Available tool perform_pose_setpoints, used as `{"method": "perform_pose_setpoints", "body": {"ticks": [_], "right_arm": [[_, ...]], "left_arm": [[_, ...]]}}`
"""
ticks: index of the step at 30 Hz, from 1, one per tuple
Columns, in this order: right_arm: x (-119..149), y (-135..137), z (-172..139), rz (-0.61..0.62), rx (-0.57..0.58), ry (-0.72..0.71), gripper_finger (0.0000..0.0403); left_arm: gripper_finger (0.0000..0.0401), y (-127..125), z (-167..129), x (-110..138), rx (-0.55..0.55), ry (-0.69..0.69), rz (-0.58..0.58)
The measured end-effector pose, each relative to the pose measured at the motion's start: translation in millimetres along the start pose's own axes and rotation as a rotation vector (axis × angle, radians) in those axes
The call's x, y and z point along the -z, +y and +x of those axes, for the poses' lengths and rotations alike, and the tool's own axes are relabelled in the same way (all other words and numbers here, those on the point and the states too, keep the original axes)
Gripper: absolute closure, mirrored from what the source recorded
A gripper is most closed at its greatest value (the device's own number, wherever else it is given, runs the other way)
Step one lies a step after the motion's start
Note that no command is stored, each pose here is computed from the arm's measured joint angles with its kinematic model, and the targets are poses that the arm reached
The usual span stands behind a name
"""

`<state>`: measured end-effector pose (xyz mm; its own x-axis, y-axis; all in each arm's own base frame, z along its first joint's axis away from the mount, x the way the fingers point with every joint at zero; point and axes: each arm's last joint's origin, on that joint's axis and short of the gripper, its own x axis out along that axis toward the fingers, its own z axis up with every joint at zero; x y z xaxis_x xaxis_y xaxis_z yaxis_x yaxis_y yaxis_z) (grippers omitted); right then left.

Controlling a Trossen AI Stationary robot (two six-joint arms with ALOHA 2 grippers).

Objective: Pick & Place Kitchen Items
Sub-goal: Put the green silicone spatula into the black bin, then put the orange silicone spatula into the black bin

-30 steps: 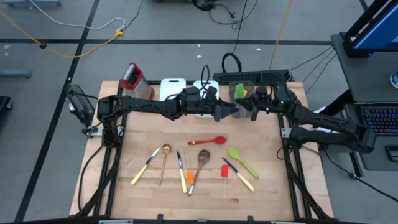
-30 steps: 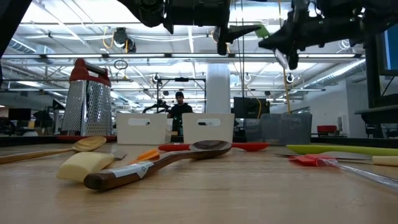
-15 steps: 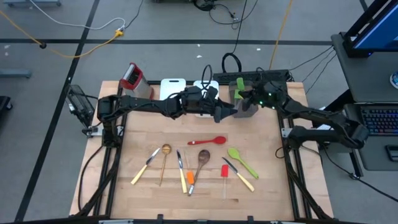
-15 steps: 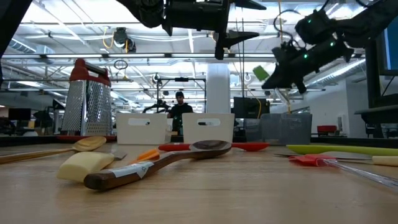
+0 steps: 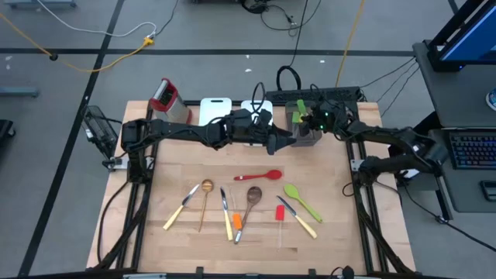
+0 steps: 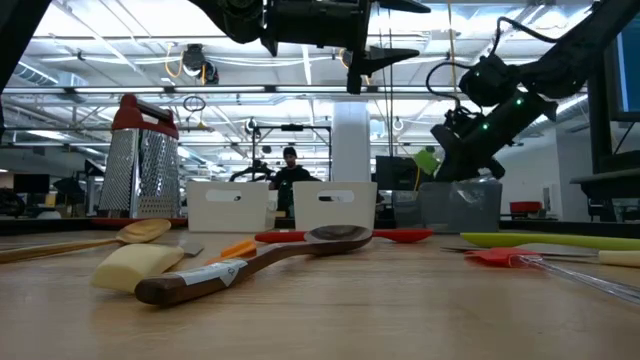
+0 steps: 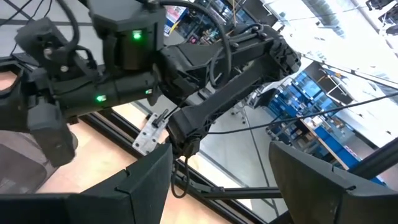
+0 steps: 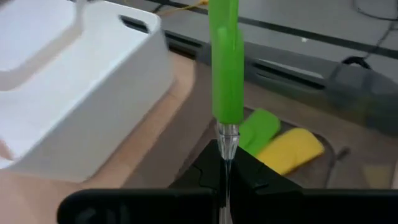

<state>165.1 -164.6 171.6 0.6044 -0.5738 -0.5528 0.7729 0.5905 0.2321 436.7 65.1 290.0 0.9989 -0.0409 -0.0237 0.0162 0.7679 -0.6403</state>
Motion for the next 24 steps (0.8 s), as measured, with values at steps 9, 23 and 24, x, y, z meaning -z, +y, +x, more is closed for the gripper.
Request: {"method": "perform_pose_setpoints", "body": {"ticks": [9,23,24], "right_arm": [[3.7,-3.5,5.2,0.012,0.008,0.031,0.0383],[3.5,-2.8,5.2,0.016,-0.014,0.032,0.0314],[3.1,-2.7,4.7,0.017,-0.015,0.03,0.0309]], "left_arm": [[0.0127,-0.2,0.0,0.0,0.001,0.0,0.005],[0.0127,-0.1,0.0,-0.1,0.001,-0.001,0.015],[0.0127,-0.1,0.0,-0.1,0.001,-0.001,0.016]]}}
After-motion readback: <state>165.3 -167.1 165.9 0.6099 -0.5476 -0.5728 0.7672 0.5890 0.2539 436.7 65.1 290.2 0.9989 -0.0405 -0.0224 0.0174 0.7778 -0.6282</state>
